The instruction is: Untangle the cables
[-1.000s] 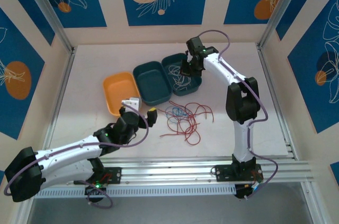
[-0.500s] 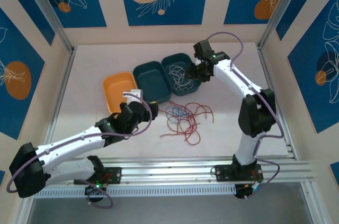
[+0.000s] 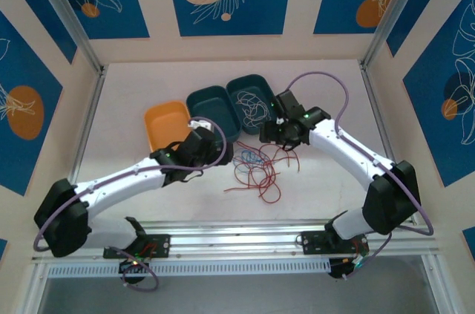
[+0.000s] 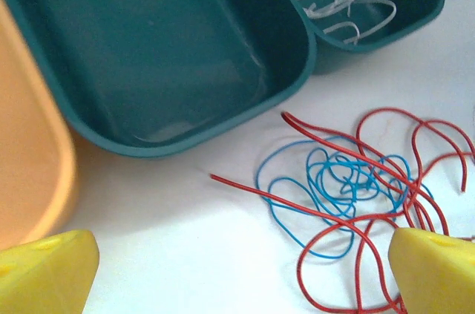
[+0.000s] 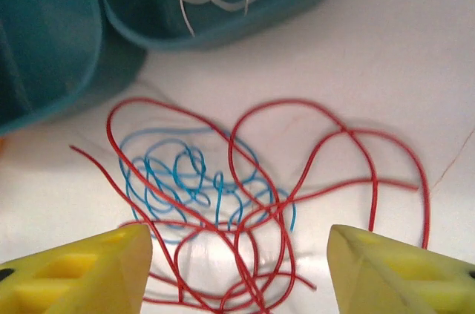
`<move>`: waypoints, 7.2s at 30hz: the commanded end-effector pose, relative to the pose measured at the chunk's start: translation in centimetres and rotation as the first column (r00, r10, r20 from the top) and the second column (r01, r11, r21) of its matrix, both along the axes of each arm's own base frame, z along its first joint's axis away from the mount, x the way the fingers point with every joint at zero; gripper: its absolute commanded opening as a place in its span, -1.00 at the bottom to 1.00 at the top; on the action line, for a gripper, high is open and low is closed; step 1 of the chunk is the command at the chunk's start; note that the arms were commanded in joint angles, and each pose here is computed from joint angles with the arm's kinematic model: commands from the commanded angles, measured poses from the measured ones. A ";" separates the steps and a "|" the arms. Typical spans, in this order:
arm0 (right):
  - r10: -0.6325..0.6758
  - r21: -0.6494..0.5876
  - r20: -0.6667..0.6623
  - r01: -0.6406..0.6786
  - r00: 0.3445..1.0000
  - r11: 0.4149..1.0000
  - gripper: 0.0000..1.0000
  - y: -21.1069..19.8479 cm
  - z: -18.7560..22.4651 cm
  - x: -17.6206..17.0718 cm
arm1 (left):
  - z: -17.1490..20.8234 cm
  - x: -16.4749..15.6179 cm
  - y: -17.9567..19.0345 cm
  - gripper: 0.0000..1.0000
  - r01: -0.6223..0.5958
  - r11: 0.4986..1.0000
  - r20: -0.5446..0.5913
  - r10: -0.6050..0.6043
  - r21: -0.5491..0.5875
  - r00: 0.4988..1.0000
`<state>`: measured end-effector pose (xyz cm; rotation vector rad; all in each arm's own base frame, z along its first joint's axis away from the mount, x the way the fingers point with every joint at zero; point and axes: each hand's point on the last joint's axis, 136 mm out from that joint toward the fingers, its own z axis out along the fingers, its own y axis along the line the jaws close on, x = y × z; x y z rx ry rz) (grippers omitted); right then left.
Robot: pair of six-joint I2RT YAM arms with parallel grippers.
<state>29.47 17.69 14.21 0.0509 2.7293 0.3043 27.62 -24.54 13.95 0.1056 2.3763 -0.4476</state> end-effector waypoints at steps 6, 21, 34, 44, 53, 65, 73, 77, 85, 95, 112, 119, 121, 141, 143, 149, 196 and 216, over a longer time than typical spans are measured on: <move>0.011 0.053 -0.096 -0.006 0.995 0.999 -0.06 1.4 -2.7 -2.9 | -2.6 0.2 -3.6 0.92 0.047 0.994 -0.125 -0.059 -0.098 0.990; 0.039 0.038 -0.222 -0.031 0.974 0.999 -0.22 3.3 -7.4 -4.3 | -6.9 -0.7 -5.1 0.72 0.065 0.989 -0.230 -0.095 -0.134 0.969; -0.003 -0.006 -0.244 0.002 0.970 1.000 -0.85 2.3 -8.7 -3.3 | -6.5 -0.6 -5.2 0.71 0.079 0.987 -0.211 -0.107 -0.141 0.972; 0.008 -0.019 -0.151 -0.011 0.989 1.000 -1.00 1.4 -4.5 -3.0 | -5.4 -0.4 -5.1 0.69 0.084 0.984 -0.171 -0.110 -0.155 0.979; 0.043 -0.034 -0.014 -0.044 0.999 0.998 -1.00 0.5 0.4 -3.2 | -4.7 -0.3 -4.9 0.68 0.085 0.983 -0.144 -0.109 -0.162 0.984; 0.115 -0.066 0.181 -0.105 0.977 0.992 -1.00 0.4 6.9 -3.3 | -3.5 -0.1 -4.9 0.68 0.103 0.979 -0.090 -0.120 -0.175 0.989; 0.166 -0.113 0.289 -0.139 0.943 0.984 -1.00 0.5 9.4 -2.7 | -0.9 0.6 -4.4 0.70 0.134 0.979 0.015 -0.134 -0.156 0.991; 0.175 -0.118 0.315 -0.145 0.933 0.982 -1.00 0.8 10.4 -2.3 | 1.0 1.4 -4.1 0.71 0.153 0.978 0.085 -0.142 -0.139 0.986; 0.207 -0.074 0.438 -0.195 0.875 0.978 -1.00 1.7 15.6 -2.4 | 3.9 2.6 -5.7 0.70 0.243 0.957 0.213 -0.207 -0.156 0.955; 0.219 -0.010 0.607 -0.268 0.764 0.963 -1.00 2.2 23.0 -3.3 | 5.1 3.0 -7.1 0.70 0.281 0.937 0.255 -0.225 -0.208 0.940; 0.213 0.008 0.802 -0.366 0.559 0.931 -1.00 2.8 32.7 -4.1 | 4.3 2.4 -7.1 0.72 0.289 0.928 0.238 -0.234 -0.235 0.943; 0.214 0.020 0.828 -0.409 0.518 0.912 -1.00 4.2 34.6 -3.6 | 5.4 1.4 -4.7 1.00 0.254 0.939 0.286 -0.183 -0.232 0.940; 0.225 0.017 0.824 -0.420 0.520 0.907 -1.00 5.0 34.6 -3.1 | 5.7 1.1 -3.6 1.00 0.231 0.948 0.294 -0.162 -0.217 0.942; 0.353 -0.073 0.753 -0.463 0.555 0.883 -1.00 12.8 30.9 6.1 | 9.4 -2.1 11.3 1.00 -0.187 0.982 0.411 0.179 -0.020 0.894; 0.359 -0.080 0.731 -0.449 0.581 0.890 -1.00 13.0 29.9 7.5 | 9.7 -2.5 12.1 1.00 -0.203 0.979 0.419 0.192 -0.019 0.887; 0.380 -0.114 0.673 -0.418 0.635 0.901 -1.00 13.9 27.2 10.4 | 10.1 -3.4 13.7 1.00 -0.231 0.973 0.437 0.215 -0.017 0.874; 0.410 -0.046 0.357 -0.423 0.839 0.905 -1.00 16.5 15.2 12.9 | 8.9 -2.5 12.7 1.00 -0.227 0.974 0.404 0.209 -0.002 0.890; 0.377 -0.023 0.093 -0.377 0.921 0.926 -1.00 17.1 3.0 14.9 | 8.4 -2.1 12.6 1.00 -0.227 0.974 0.396 0.207 0.003 0.895</move>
